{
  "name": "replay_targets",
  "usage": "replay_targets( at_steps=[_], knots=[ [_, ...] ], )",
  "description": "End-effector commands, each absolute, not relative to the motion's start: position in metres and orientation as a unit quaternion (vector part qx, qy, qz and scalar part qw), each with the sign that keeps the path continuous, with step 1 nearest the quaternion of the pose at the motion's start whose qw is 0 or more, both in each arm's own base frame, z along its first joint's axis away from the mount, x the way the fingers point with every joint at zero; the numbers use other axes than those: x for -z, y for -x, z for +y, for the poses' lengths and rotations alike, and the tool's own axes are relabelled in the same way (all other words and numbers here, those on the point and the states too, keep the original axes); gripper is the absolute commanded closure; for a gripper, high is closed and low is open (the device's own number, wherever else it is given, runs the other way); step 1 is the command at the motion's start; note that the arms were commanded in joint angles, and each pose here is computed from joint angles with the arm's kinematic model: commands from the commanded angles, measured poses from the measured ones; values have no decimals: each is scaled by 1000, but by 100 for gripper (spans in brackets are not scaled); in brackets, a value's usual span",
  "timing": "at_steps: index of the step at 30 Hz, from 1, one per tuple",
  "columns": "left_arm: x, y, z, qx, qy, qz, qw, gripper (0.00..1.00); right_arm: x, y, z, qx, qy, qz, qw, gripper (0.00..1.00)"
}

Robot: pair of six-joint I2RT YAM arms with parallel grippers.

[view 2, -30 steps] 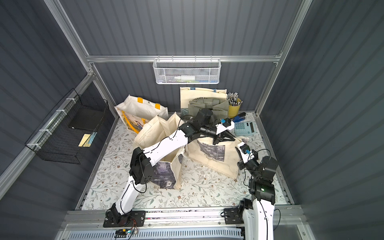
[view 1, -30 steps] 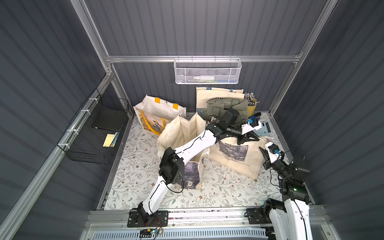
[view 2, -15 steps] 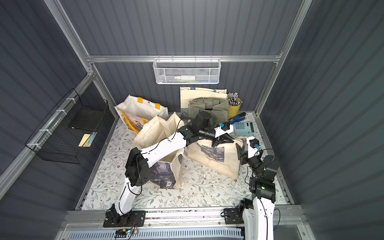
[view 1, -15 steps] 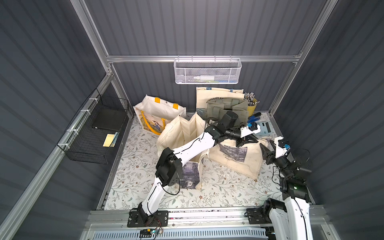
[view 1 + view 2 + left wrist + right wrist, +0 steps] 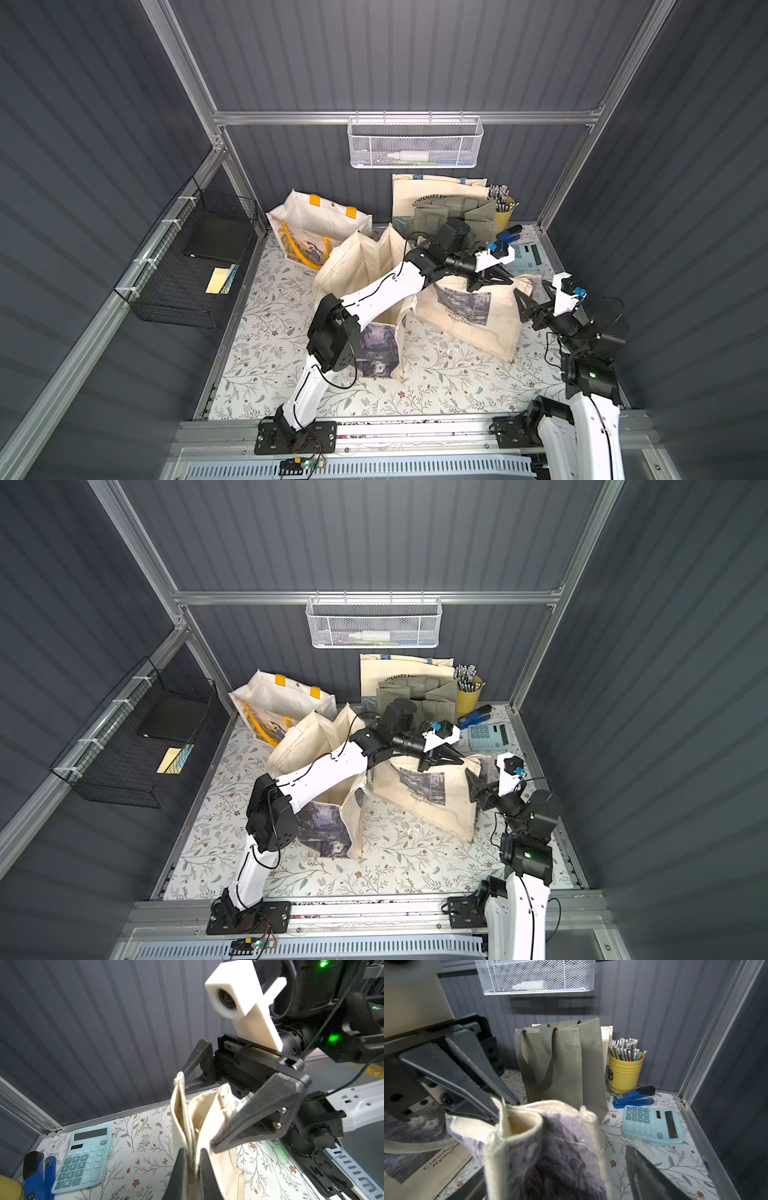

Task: Put away the canvas bag
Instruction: Press the canvas bag at the center of the board.

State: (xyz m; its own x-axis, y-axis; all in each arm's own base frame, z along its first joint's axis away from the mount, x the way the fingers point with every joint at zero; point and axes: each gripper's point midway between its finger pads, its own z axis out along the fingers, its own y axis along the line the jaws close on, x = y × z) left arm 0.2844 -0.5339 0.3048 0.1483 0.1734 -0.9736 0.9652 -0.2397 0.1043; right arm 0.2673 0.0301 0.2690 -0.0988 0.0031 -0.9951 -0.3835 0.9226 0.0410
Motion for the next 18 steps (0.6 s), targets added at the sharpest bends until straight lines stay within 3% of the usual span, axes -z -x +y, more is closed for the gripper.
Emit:
replay_targets(
  at_steps=[1, 11, 16, 18],
  knots=[
    [-381, -274, -515, 496, -622, 388, 466, 100, -277, -262, 43, -190, 145, 715, 657, 23],
    [-409, -274, -517, 499, -620, 359, 487, 100, -281, -246, 63, -254, 162, 715, 631, 60],
    [-422, -269, -517, 521, -613, 344, 484, 100, -274, -244, 61, -242, 157, 726, 625, 60],
    [-423, -267, -517, 529, -613, 344, 476, 100, -278, -248, 52, -207, 152, 728, 636, 45]
  ],
)
